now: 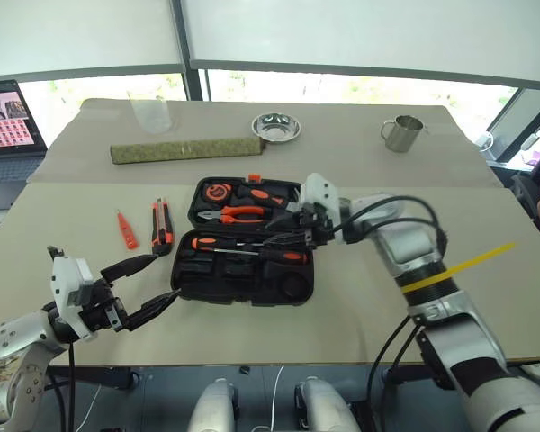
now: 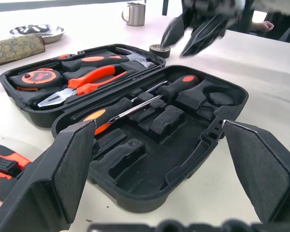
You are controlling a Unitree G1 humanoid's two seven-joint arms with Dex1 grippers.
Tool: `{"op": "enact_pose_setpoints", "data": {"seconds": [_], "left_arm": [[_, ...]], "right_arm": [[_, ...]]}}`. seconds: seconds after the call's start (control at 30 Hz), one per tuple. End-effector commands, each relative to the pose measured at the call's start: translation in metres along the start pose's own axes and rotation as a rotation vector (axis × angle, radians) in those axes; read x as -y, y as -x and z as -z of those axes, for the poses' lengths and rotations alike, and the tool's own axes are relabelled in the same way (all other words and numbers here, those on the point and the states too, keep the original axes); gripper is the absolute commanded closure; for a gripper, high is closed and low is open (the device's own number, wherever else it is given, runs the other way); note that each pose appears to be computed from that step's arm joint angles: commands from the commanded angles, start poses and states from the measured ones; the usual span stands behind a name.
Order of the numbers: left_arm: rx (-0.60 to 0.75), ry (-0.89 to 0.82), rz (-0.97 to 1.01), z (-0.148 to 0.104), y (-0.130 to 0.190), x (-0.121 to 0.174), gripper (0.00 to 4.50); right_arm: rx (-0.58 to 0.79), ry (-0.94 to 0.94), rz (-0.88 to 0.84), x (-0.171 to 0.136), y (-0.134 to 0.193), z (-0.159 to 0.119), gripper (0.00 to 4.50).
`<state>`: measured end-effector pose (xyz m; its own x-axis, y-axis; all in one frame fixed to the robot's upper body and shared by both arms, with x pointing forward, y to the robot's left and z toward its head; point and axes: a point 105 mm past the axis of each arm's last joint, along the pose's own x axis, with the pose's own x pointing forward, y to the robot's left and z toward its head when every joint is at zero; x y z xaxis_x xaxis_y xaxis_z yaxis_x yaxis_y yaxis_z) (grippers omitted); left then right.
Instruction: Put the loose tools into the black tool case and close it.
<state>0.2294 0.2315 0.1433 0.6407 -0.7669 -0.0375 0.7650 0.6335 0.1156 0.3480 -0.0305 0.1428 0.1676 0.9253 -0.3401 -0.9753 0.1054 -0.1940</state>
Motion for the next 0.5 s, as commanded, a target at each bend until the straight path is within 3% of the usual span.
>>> {"op": "enact_pose_setpoints", "data": {"seconds": [0.03, 0.23, 0.5], "left_arm": [[-0.016, -0.025, -0.009, -0.002, 0.002, -0.002, 0.0], [-0.03, -0.027, -0.022, 0.0, 0.004, -0.002, 0.0], [-0.044, -0.03, -0.057, 0.0, 0.01, -0.001, 0.0]], "right_arm": [[-0.02, 0.056, 0.02, 0.002, -0.004, 0.002, 4.28], [-0.128, 0.033, -0.017, -0.003, -0.016, 0.028, 4.41], [-0.21, 0.003, -0.042, -0.005, -0.032, 0.04, 4.41]]}}
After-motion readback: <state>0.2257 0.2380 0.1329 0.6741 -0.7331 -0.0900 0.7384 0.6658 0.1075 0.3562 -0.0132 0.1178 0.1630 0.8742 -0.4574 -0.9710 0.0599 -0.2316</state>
